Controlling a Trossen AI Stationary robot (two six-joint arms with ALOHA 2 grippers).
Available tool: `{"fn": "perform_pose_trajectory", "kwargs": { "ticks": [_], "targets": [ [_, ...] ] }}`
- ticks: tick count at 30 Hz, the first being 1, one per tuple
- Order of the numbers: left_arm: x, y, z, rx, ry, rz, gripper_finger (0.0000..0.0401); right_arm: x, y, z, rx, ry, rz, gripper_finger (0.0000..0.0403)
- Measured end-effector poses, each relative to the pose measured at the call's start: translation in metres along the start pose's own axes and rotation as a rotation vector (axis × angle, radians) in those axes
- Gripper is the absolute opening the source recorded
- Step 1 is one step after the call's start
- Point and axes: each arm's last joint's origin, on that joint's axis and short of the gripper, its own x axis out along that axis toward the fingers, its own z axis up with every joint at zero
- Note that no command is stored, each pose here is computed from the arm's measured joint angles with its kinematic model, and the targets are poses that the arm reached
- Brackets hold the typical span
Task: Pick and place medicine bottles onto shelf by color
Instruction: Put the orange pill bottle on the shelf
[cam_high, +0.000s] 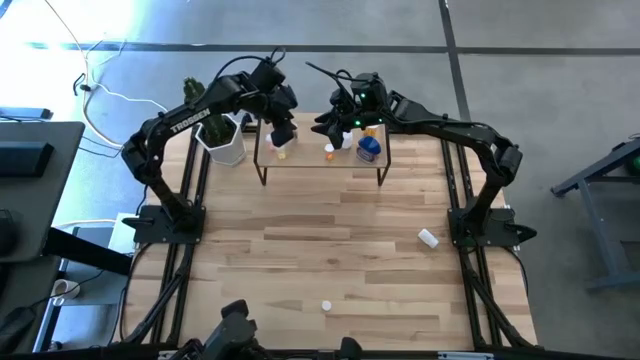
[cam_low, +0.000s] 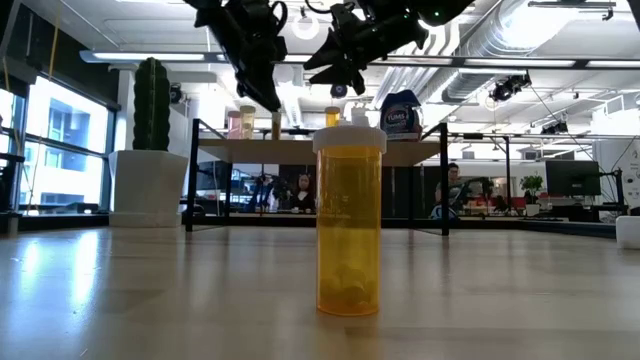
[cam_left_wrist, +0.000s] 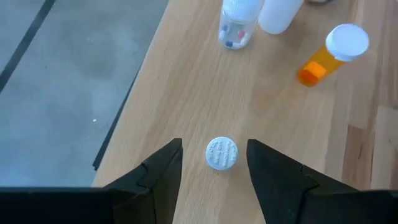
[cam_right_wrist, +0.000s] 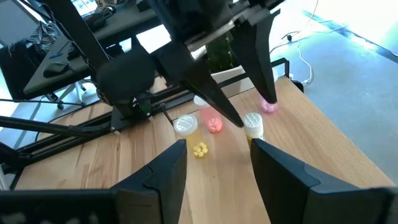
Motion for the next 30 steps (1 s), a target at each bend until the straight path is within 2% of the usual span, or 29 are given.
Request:
{"fn": "perform_pose_trajectory", "kwargs": {
  "ticks": [5, 9, 15, 21, 26, 30],
  "targets": [
    [-0.015, -0.003, 0.001, -0.031, -0.034, 0.011, 0.017, -0.002, 0.0, 0.001, -0.004, -0.003, -0.002, 0.0169],
    [-0.031, -0.008, 0.001, -0.053, -0.072, 0.02, 0.017, -0.016, 0.001, 0.009, -0.034, -0.036, -0.011, 0.0169],
    [-0.057, -0.027, 0.003, -0.034, -0.138, 0.011, 0.017, -0.045, 0.003, 0.021, -0.037, -0.075, -0.036, 0.0169],
    [-0.077, -0.053, 0.002, 0.003, -0.188, -0.029, 0.017, -0.068, 0.008, 0.021, -0.006, -0.023, -0.058, 0.0169],
    [-0.069, -0.069, -0.011, -0.028, -0.172, -0.127, 0.017, -0.087, 0.017, 0.019, 0.016, 0.027, -0.066, 0.0169],
    [-0.056, -0.082, -0.022, -0.071, -0.217, -0.183, 0.017, -0.105, 0.024, 0.018, 0.031, 0.054, -0.087, 0.0169]
  ]
}}
